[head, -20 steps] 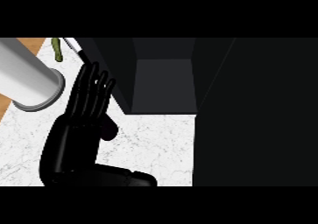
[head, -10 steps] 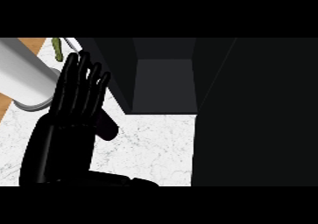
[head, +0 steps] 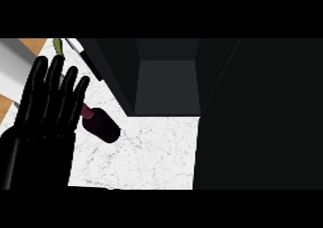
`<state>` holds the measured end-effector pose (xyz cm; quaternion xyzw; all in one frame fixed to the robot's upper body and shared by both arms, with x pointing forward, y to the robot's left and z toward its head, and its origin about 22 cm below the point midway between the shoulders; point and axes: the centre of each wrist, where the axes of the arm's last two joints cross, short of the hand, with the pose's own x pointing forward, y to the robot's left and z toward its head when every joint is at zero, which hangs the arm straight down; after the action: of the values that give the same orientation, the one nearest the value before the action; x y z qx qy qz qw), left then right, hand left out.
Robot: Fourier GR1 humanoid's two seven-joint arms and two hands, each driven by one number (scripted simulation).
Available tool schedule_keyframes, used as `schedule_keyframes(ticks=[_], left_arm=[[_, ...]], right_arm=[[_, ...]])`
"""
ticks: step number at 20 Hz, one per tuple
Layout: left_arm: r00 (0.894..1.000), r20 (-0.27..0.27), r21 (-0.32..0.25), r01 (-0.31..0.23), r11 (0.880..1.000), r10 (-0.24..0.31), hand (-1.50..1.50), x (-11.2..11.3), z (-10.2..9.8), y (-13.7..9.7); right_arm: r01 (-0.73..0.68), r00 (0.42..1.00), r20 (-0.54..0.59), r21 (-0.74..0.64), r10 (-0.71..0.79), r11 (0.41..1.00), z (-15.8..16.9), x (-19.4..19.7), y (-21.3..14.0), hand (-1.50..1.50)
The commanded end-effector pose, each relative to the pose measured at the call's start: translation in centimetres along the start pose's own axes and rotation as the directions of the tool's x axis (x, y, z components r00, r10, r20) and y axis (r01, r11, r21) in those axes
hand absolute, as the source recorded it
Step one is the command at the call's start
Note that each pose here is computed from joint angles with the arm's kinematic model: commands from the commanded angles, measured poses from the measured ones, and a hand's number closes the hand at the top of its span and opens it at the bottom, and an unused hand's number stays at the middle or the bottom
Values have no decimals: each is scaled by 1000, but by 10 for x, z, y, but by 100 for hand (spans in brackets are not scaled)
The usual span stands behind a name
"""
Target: Pick up the wine, place it into the cabinet and close the cabinet
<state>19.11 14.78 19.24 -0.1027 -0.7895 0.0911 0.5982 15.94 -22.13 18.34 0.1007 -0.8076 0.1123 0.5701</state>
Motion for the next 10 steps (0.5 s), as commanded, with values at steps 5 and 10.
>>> schedule_keyframes(ticks=[5,10], left_arm=[[999,-5,76,35,997,-34,-150,0,1,31],[999,-10,103,39,994,-39,-150,4,-12,44]], right_arm=[[-10,999,48,8,9,1000,16,30,-3,-150],[-4,999,50,-16,4,1000,23,28,0,-150]])
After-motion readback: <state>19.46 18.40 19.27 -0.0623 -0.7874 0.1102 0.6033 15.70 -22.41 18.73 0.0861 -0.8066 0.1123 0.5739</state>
